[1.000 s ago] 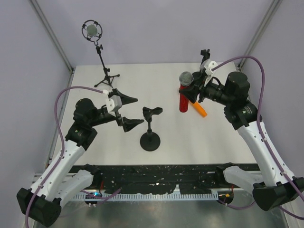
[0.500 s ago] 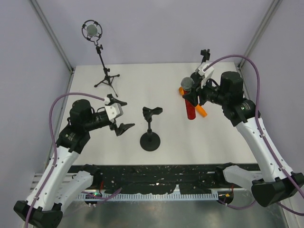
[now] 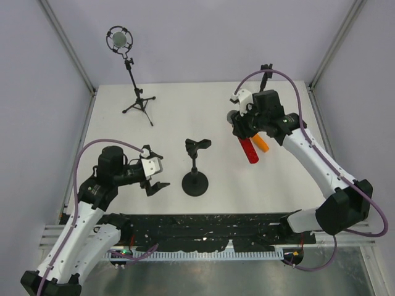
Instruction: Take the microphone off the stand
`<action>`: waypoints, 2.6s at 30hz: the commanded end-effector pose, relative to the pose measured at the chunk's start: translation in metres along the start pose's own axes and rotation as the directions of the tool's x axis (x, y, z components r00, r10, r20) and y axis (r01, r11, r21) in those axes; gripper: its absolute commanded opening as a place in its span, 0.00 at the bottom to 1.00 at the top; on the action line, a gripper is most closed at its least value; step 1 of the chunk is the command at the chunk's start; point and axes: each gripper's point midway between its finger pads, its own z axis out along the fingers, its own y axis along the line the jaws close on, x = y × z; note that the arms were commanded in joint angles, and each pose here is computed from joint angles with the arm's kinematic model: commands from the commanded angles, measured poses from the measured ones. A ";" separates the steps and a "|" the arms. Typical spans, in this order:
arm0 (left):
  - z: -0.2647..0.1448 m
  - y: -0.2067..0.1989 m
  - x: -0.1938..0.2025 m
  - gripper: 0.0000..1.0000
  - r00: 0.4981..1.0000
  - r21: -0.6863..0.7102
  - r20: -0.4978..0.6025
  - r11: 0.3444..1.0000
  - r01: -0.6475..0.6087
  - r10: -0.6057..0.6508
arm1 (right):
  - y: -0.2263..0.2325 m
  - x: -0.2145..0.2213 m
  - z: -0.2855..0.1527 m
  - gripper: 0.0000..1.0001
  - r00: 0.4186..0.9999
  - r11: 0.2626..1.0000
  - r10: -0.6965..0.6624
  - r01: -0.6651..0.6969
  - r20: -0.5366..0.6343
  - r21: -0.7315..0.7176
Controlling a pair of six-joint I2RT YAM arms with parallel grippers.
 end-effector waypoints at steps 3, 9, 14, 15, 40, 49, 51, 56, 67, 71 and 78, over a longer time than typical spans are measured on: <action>0.000 -0.005 0.002 1.00 0.999 0.010 0.048 1.000 -0.007 0.007 | -0.018 0.002 0.026 0.24 0.994 0.994 -0.061 0.068 -0.086 0.091; 0.001 -0.013 0.004 1.00 0.998 0.048 0.062 0.999 0.019 -0.022 | -0.032 0.019 0.068 0.24 0.983 0.987 -0.084 0.105 -0.165 0.120; 0.001 -0.013 0.005 1.00 0.997 0.055 0.067 0.998 0.035 -0.039 | -0.039 0.022 0.095 0.23 0.972 0.986 -0.085 0.113 -0.219 0.120; 0.001 -0.013 0.006 1.00 0.997 0.056 0.068 0.998 0.035 -0.039 | -0.040 0.028 0.102 0.23 0.967 0.986 -0.083 0.114 -0.242 0.118; 0.005 -0.011 0.009 1.00 0.994 0.082 0.074 0.994 0.076 -0.082 | -0.077 0.082 0.181 0.28 0.887 0.961 -0.044 0.164 -0.461 0.223; 0.005 -0.014 0.005 1.00 0.992 0.100 0.088 0.992 0.079 -0.088 | -0.077 0.084 0.185 0.51 0.880 0.963 -0.031 0.153 -0.475 0.222; 0.005 -0.014 0.005 1.00 0.992 0.101 0.089 0.992 0.081 -0.090 | -0.076 0.078 0.183 0.55 0.887 0.964 -0.028 0.145 -0.461 0.221; 0.005 -0.015 0.003 1.00 0.991 0.108 0.095 0.991 0.081 -0.091 | -0.071 0.059 0.173 0.65 0.907 0.970 -0.030 0.127 -0.419 0.205; 0.004 -0.017 0.004 1.00 0.991 0.111 0.099 0.991 0.081 -0.092 | -0.028 -0.041 0.083 0.75 0.989 0.993 -0.096 0.103 -0.111 0.060; 0.005 -0.016 0.005 1.00 0.991 0.108 0.099 0.991 0.084 -0.095 | -0.003 -0.049 0.053 0.79 0.991 0.991 -0.131 0.131 0.001 -0.023; 0.005 -0.015 0.004 1.00 0.990 0.107 0.105 0.991 0.085 -0.096 | 0.054 -0.056 0.011 0.83 0.932 0.938 -0.214 0.279 0.293 -0.203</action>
